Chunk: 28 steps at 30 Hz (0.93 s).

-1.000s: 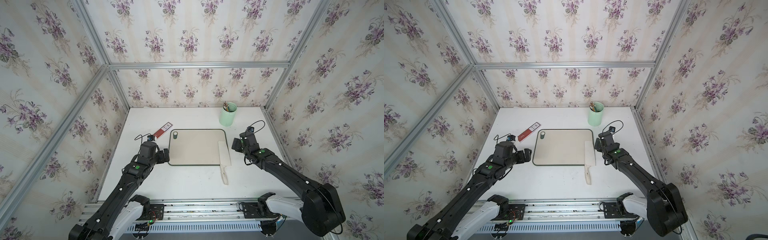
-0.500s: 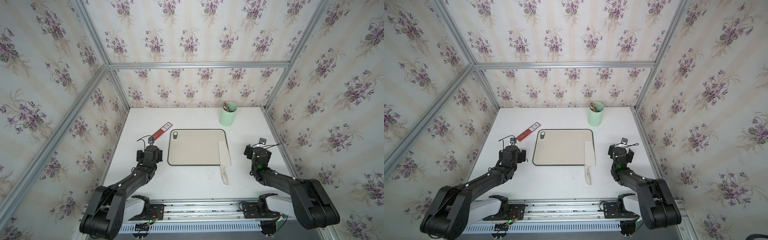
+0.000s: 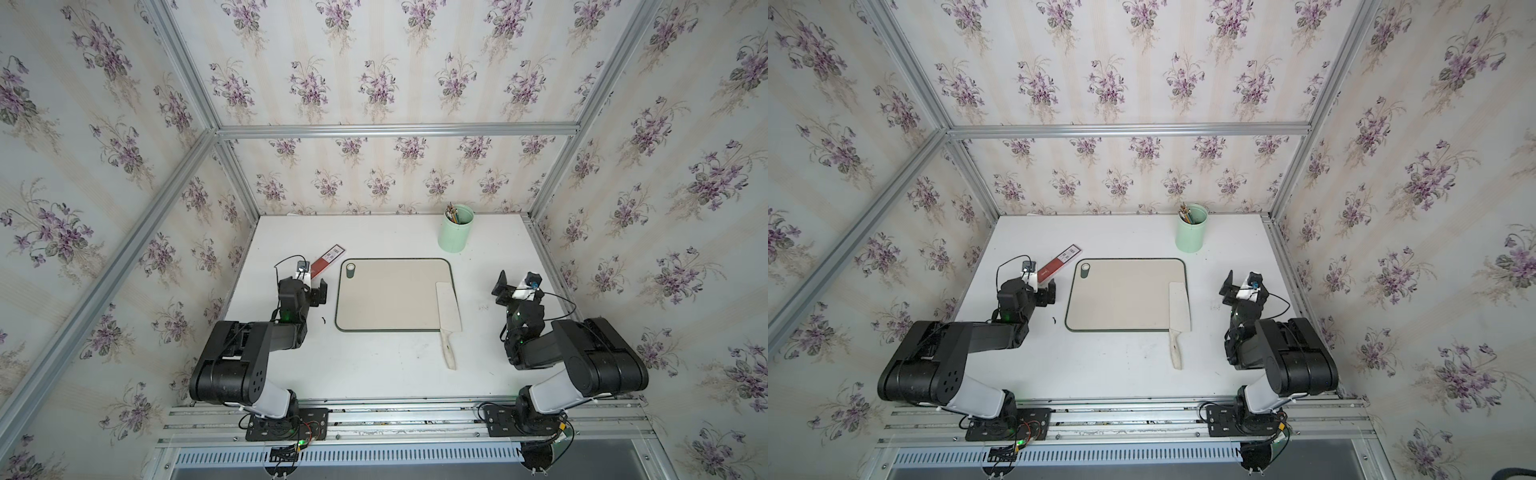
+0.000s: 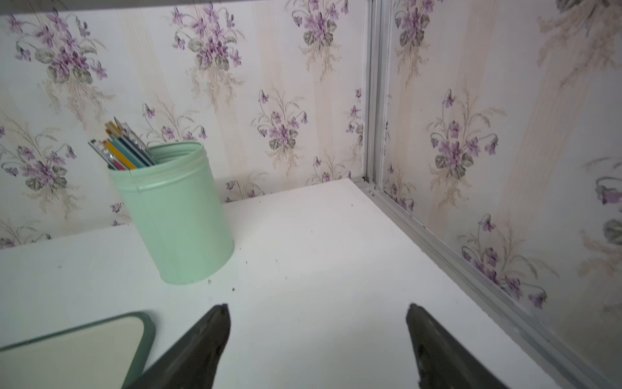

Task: Align the knife with the edge of the cutting board
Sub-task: Reset both arms

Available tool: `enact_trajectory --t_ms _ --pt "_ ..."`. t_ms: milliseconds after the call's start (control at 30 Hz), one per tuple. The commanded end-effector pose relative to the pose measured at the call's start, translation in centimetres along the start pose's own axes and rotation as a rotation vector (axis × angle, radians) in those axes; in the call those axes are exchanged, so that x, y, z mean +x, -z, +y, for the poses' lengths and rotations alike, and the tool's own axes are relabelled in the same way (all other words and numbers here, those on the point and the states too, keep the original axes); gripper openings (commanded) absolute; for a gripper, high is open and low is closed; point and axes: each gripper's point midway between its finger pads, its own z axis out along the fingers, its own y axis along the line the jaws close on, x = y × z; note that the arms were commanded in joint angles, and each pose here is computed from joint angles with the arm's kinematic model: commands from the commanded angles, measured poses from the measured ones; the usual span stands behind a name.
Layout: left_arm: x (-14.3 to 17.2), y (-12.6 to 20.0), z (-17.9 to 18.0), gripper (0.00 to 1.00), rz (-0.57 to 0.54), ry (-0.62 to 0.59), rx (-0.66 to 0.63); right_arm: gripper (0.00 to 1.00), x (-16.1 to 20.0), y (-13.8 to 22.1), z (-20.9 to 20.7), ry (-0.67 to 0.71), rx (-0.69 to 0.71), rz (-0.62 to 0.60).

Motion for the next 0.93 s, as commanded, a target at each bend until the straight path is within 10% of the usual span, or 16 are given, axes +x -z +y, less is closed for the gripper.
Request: enact_trajectory --t_ms 0,900 --pt "0.4 0.0 0.6 0.99 -0.009 0.016 -0.037 1.00 1.2 0.0 0.4 0.023 -0.025 0.042" --pt "0.4 -0.1 0.6 1.00 0.011 0.015 -0.032 1.00 1.4 -0.3 1.1 0.035 -0.059 0.064"
